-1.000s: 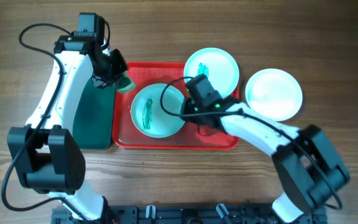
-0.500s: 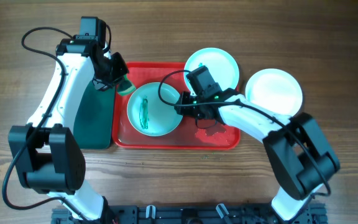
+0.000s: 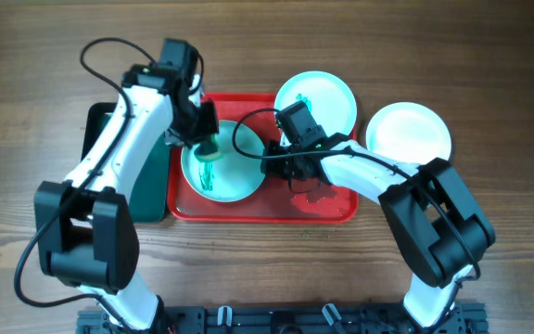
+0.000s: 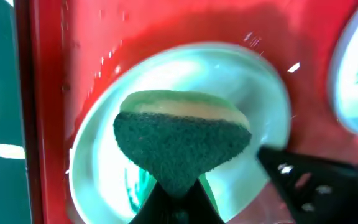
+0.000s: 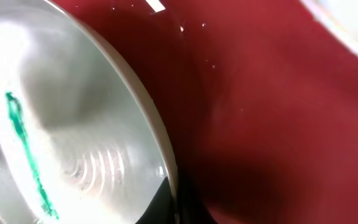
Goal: Clean dirty plates on tray and stack at the side
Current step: 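Lower the sponge with the left gripper onto the held plate, then scrub the plate with the sponge while the right gripper holds its rim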
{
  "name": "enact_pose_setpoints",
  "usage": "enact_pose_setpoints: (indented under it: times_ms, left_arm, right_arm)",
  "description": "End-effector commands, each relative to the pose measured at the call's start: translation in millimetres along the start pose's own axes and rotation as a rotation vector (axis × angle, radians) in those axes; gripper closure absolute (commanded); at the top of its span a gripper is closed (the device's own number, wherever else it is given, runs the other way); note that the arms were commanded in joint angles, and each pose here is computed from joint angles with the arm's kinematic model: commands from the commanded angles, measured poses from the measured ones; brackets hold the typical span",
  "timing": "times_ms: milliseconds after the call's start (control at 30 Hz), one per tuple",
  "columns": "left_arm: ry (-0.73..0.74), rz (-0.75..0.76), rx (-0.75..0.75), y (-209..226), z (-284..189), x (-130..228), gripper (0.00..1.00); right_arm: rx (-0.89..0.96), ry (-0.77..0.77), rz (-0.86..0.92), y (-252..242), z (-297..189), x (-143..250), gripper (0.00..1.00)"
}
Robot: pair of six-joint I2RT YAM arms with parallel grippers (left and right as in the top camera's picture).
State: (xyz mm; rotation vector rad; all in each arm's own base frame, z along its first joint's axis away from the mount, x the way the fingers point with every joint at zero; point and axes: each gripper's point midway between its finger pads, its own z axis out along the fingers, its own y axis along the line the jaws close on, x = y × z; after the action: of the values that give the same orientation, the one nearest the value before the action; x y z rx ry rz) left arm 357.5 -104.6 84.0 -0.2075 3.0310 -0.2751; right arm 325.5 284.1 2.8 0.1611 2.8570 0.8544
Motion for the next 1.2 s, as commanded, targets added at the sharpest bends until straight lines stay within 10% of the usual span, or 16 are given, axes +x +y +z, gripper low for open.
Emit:
enact_pose_setpoints:
  times_ms: [0,267,500,833,1033,1167]
  left_arm:
    - [0.016,0.034,-0.117,31,29,18,0.96]
    - [0.057,0.057,-0.193,62,76,55,0.96]
    - [0.107,0.292,0.308,-31,72,69,0.96]
    - [-0.238,-0.117,-0.245,58,71,-3,0.96]
    - [0.16,0.185,0.31,-30,71,78,0.96]
    - [0.114,0.263,0.527,-67,57,69,0.96]
  right_arm:
    - [-0.019,0.015,0.003,2,3,-2,0.95]
    - [-0.021,0.018,0.004,2,3,-2,0.96]
    - [-0.021,0.018,0.004,2,3,-2,0.96]
    - [-0.02,0.019,0.004,2,3,-1,0.96]
    - [-0.019,0.021,0.005,2,3,-1,0.96]
    - [-0.021,0.024,0.005,2,3,0,0.96]
